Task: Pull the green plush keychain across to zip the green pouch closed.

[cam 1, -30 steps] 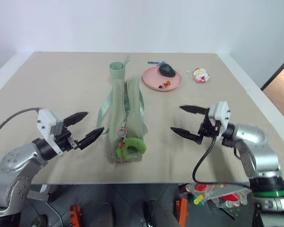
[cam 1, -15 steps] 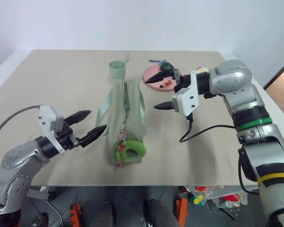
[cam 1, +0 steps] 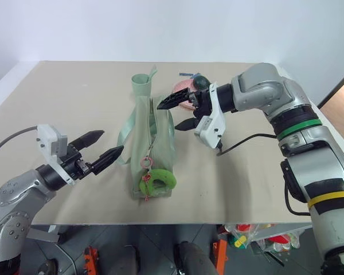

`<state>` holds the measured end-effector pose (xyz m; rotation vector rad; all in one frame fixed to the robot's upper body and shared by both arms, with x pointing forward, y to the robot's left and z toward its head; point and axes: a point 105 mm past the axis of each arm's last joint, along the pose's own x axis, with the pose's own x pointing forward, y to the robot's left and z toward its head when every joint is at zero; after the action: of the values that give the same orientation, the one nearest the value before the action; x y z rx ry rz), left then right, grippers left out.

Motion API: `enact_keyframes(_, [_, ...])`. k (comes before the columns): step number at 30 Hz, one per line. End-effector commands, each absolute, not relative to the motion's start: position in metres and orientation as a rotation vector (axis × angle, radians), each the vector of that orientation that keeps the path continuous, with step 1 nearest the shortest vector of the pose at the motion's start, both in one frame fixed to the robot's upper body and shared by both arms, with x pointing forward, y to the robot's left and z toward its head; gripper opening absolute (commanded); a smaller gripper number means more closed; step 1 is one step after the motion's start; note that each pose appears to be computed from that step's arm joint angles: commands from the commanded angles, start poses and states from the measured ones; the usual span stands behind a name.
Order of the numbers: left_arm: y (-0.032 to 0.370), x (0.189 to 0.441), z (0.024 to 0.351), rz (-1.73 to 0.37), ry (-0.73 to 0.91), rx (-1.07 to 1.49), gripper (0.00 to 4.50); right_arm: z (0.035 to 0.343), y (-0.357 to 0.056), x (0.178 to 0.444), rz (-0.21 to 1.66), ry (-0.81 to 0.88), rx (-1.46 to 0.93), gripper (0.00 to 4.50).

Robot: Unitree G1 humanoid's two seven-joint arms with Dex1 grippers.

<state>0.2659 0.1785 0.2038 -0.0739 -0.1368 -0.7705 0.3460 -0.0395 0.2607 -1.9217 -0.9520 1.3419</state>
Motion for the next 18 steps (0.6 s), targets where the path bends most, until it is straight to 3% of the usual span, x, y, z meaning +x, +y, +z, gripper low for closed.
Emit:
enact_keyframes(1, [0.174,0.263,0.213,-0.781,-0.181,-0.051,4.49,0.272,-0.032,0.345,1.318,-1.001,-1.948,4.49])
enact_keyframes(2, [0.173,0.263,0.213,-0.784,-0.182,-0.052,4.49,0.27,-0.031,0.345,1.328,-1.0,-1.952,4.49])
enact_keyframes(5, [0.171,0.261,0.214,-0.801,-0.186,-0.066,4.5,0.265,-0.031,0.346,1.344,-0.99,-1.957,3.74])
enact_keyframes(15, [0.148,0.241,0.228,-1.046,-0.141,-0.032,4.5,0.26,-0.029,0.347,1.364,-0.989,-1.969,0.31])
enact_keyframes(16, [0.146,0.239,0.227,-1.069,-0.129,-0.025,4.5,0.26,-0.029,0.347,1.367,-0.989,-1.971,0.07])
enact_keyframes(18, [0.139,0.233,0.228,-1.135,-0.101,-0.013,4.5,0.259,-0.029,0.347,1.37,-0.988,-1.973,0.07])
